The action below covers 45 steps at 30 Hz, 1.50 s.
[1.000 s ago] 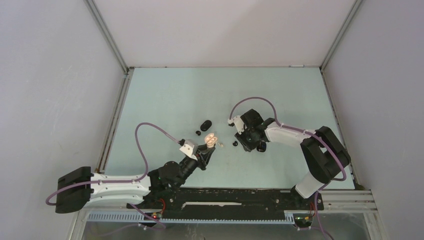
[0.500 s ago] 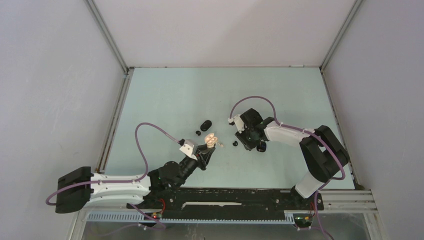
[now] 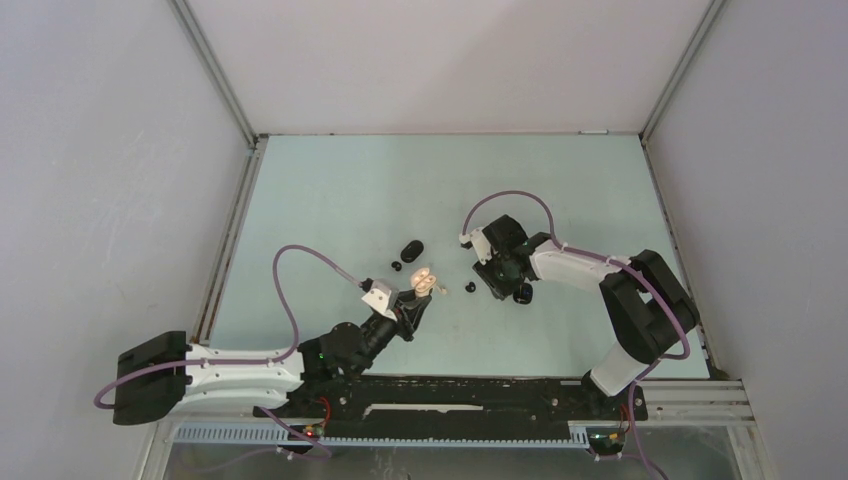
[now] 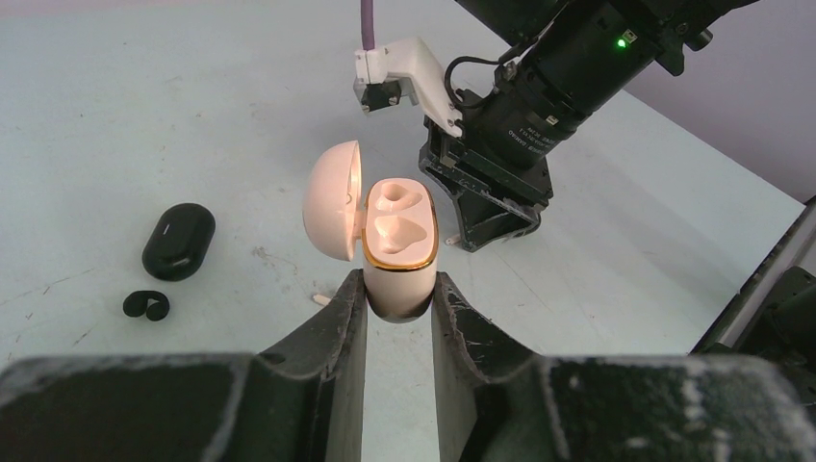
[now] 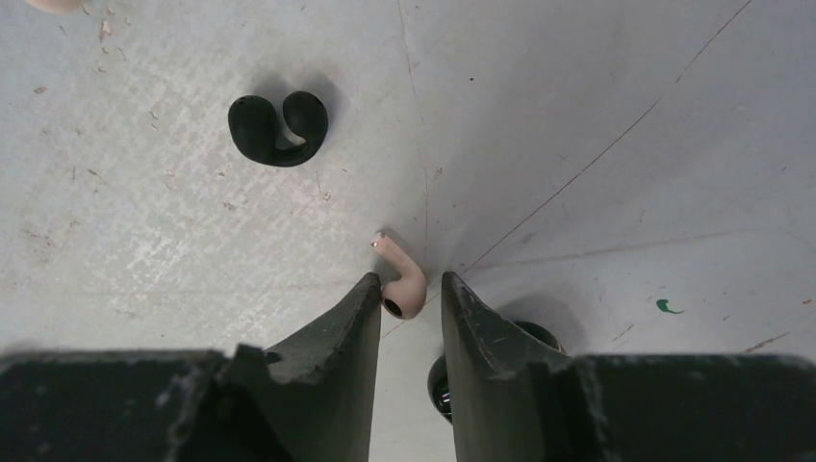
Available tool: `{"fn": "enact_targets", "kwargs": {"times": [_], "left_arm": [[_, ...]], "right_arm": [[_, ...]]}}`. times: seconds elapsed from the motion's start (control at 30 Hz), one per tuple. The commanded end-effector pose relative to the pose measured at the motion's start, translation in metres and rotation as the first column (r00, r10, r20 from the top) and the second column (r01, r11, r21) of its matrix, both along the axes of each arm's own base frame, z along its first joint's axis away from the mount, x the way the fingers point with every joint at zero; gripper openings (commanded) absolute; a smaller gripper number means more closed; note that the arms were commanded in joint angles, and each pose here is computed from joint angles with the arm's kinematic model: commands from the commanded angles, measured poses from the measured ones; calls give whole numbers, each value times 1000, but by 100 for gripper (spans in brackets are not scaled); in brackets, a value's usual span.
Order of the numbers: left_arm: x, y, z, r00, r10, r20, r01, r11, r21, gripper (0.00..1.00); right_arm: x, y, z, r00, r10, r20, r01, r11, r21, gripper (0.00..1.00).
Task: Insert the wireless bluetooth earbuds into the charging case
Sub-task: Pick up the earbud from the center of the board.
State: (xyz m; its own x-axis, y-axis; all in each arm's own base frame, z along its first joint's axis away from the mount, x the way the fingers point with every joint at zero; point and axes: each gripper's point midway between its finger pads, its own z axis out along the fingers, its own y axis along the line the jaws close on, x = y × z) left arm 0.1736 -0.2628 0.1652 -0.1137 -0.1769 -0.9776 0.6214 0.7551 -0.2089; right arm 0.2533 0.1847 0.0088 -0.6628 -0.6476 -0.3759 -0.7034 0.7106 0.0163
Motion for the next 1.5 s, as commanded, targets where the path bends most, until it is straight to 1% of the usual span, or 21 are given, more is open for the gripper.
{"fn": "enact_targets", "kwargs": {"times": [0.0, 0.1, 0.5, 0.57, 0.77, 1.03, 1.23, 1.33, 1.47], "left_arm": [[3, -2, 19, 1000, 14, 15, -13, 998, -68, 0], [3, -2, 19, 1000, 15, 14, -14, 998, -67, 0], [3, -3, 17, 1000, 14, 13, -13, 998, -68, 0], [3, -3, 16, 1000, 13, 11, -12, 998, -69, 0], [3, -5, 16, 1000, 8, 10, -8, 997, -73, 0], [3, -2, 14, 1000, 15, 5, -14, 997, -74, 0], [3, -3, 13, 1000, 13, 6, -13, 997, -77, 0], [3, -4, 13, 1000, 10, 7, -9, 997, -78, 0], [2, -4, 12, 1000, 7, 5, -6, 997, -79, 0]], "right_arm": [[-1, -10, -8, 999, -27, -25, 25, 998, -51, 31], [0, -11, -8, 999, -30, -24, 29, 998, -52, 30], [1, -18, -8, 999, -48, -20, 46, 996, -77, 35], [1, -19, -9, 998, -52, -25, 50, 996, -80, 34], [0, -20, -11, 998, -53, -30, 50, 995, -82, 28], [1, -25, -12, 998, -62, -30, 59, 994, -97, 29], [2, -28, -12, 997, -70, -31, 67, 992, -105, 34], [0, -27, -14, 997, -69, -44, 64, 993, -102, 31], [-2, -26, -17, 997, -58, -56, 52, 994, -99, 24]]}}
